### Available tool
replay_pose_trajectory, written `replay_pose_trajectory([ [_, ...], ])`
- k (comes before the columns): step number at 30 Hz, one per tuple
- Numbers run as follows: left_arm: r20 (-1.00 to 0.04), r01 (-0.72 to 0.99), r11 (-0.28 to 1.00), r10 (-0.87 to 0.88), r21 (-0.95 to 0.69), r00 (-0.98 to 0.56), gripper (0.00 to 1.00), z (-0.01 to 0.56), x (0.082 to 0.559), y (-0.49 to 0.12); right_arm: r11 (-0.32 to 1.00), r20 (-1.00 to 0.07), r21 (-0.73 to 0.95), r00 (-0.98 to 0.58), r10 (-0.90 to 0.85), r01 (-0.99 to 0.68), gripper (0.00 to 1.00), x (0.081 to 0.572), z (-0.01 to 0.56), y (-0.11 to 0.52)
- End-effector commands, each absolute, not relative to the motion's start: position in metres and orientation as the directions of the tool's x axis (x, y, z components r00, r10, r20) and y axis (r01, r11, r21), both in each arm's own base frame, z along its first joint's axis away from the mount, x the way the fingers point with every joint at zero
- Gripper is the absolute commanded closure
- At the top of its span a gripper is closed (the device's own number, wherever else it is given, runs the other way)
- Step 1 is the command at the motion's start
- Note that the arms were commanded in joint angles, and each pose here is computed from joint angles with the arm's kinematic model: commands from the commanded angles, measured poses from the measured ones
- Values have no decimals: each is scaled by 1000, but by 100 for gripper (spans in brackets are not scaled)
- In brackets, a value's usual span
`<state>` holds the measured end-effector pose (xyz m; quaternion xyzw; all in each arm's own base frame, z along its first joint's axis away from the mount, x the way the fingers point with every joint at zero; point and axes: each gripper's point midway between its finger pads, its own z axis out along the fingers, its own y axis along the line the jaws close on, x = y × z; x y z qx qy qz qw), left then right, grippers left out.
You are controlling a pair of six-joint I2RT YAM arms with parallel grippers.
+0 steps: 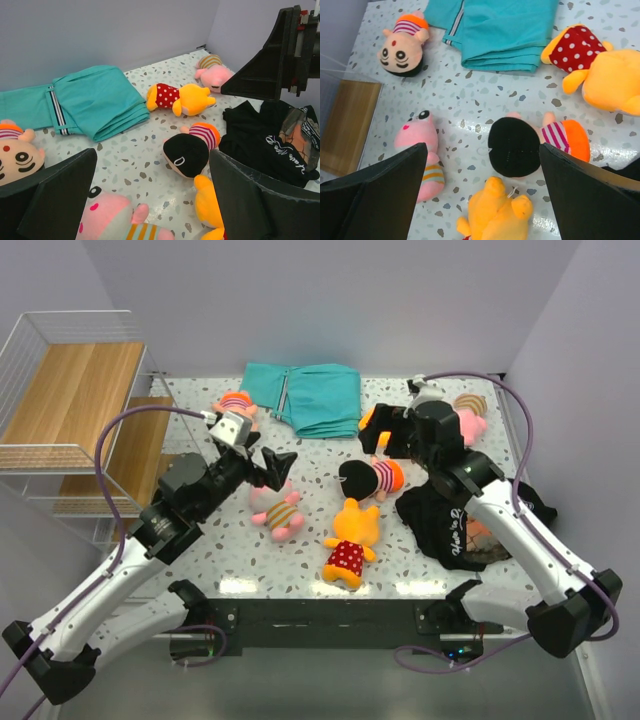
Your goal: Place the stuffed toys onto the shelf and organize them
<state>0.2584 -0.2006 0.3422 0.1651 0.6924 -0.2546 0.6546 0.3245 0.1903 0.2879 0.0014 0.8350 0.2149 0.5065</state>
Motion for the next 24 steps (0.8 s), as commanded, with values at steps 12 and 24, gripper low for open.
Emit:
replay_pose_trajectory([
  [12, -988, 479, 873, -18, -89, -151, 2, 317, 280, -195, 983, -674, 181, -730, 115, -12, 35, 364, 168, 195],
  [24, -985, 480, 872, -12, -94, -171, 4, 312, 282, -198, 996, -591, 1, -803, -74, -93, 35, 360, 108, 210],
])
